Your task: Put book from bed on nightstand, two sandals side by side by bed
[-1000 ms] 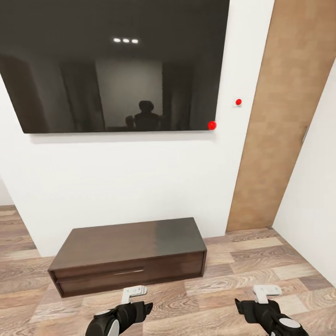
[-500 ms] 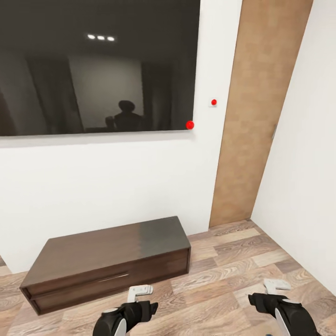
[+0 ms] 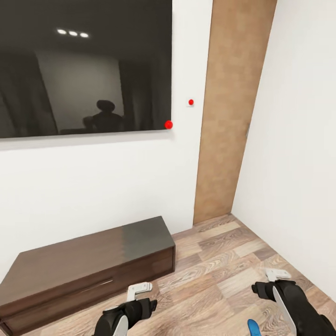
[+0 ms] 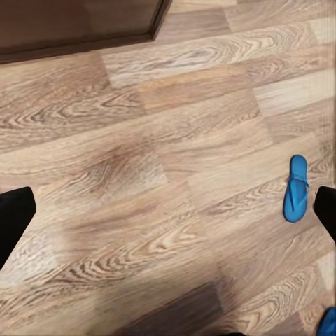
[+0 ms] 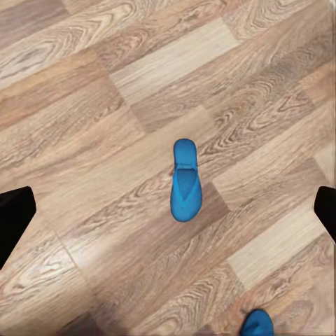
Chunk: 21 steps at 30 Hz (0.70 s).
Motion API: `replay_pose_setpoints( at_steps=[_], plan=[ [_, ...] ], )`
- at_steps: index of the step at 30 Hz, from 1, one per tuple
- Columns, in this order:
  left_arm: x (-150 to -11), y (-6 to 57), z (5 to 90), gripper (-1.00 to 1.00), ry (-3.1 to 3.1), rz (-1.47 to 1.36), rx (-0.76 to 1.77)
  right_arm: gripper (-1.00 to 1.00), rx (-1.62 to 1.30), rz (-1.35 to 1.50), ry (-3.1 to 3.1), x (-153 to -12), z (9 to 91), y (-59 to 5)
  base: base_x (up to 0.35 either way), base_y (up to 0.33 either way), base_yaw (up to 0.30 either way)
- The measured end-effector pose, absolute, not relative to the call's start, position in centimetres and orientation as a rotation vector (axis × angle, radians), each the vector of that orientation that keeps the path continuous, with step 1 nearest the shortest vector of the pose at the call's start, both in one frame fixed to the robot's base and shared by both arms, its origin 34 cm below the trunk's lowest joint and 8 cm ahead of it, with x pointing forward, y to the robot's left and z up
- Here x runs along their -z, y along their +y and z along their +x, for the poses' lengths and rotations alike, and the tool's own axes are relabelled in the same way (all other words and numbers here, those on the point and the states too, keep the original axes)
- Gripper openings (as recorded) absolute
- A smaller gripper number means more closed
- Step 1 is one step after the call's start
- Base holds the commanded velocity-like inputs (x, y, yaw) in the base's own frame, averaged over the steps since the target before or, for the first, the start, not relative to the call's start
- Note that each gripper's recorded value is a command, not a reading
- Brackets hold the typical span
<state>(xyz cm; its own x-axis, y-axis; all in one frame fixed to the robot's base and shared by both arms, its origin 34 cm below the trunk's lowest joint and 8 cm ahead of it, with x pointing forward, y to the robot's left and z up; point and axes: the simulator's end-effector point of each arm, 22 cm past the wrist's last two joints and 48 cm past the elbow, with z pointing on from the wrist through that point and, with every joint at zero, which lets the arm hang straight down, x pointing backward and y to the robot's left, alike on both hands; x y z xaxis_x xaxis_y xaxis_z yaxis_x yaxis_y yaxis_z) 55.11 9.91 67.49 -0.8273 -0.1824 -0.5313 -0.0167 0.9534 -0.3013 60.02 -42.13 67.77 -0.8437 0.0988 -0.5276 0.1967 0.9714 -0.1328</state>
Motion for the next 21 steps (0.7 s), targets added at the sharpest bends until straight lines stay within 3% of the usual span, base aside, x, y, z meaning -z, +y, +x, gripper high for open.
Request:
replay_pose_setpoints(
  at_steps=[6, 21],
  plan=[
    [-66.6, 9.4, 54.8, 1.00, 2.533, -0.228, 0.449, 1.00, 0.259, 0.238, 2.602, -67.1, 61.5, -44.1, 0.000, 0.000, -0.262],
    [-63.3, 10.4, 54.4, 1.00, 2.556, -0.275, 0.400, 1.00, 0.071, 0.170, 2.613, -64.0, 62.4, -41.0, 0.000, 0.000, -0.222]
  ],
)
